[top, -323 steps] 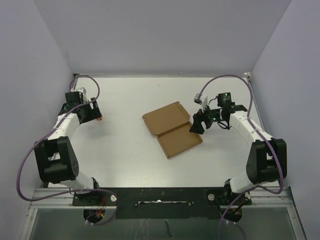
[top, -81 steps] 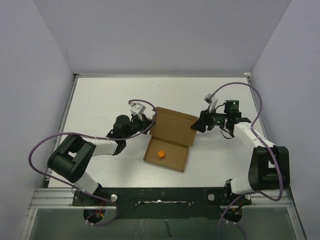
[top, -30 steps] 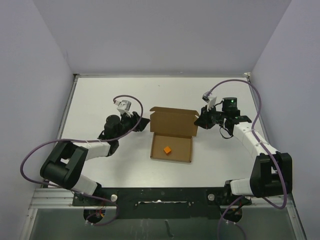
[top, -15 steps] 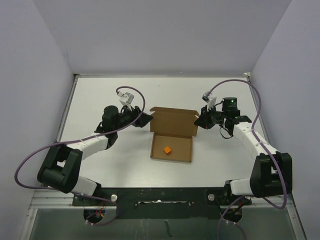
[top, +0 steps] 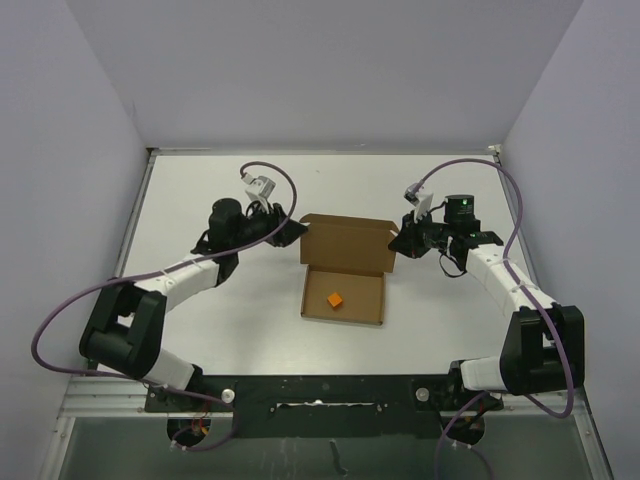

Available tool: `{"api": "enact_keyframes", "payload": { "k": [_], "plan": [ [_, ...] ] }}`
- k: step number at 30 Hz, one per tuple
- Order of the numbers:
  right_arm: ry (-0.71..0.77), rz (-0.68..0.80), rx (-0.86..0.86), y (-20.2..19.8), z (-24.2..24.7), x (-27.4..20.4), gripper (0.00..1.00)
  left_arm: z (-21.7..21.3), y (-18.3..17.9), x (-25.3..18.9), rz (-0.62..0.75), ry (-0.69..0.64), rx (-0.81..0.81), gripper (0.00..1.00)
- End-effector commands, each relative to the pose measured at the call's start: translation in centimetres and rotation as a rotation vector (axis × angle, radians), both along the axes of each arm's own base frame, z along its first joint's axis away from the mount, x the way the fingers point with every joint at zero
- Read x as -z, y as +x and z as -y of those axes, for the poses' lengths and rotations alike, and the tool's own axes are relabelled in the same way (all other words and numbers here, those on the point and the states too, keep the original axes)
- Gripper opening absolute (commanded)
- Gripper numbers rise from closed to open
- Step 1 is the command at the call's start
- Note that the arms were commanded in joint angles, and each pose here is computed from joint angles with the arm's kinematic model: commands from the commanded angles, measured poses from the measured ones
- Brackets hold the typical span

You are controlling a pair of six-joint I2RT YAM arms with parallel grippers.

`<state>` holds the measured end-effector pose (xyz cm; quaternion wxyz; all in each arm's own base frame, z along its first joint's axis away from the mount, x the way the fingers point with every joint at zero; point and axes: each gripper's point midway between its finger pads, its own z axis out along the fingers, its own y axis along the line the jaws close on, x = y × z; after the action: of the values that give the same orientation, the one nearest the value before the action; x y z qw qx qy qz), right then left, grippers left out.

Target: Fold the paper box

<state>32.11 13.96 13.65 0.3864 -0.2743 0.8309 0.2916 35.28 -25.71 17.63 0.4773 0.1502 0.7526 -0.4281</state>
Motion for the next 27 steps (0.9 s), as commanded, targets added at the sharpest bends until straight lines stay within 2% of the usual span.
{"api": "enact_keyframes", "payload": {
  "k": [1,6,12,16,18,22,27],
  "plan": [
    [0.008,0.096,-0.007,1.2,0.0,-2.5,0.0,0.7,1.0,-1.4,0.042,-0.002,0.037,0.37],
    [0.01,0.094,-0.008,1.2,-0.1,-2.5,0.0,0.9,1.0,-0.4,0.016,0.008,0.055,0.35],
    [0.01,0.095,-0.008,1.3,0.0,-2.5,0.0,1.4,1.1,0.0,-0.007,0.005,0.079,0.23],
    [0.009,0.095,-0.008,1.3,0.0,-2.4,0.0,1.8,1.0,0.0,-0.013,-0.002,0.102,0.12],
    [0.009,0.094,-0.008,1.3,0.0,-2.4,0.0,1.9,1.0,0.0,-0.013,-0.003,0.109,0.0],
    [0.007,0.105,-0.008,1.4,0.0,-2.6,0.0,2.3,1.0,-0.5,0.0,-0.002,0.094,0.0],
    [-0.022,0.153,0.005,2.1,-0.2,-3.3,0.0,3.4,1.0,-1.8,0.09,0.042,-0.004,0.0]
  ]
}}
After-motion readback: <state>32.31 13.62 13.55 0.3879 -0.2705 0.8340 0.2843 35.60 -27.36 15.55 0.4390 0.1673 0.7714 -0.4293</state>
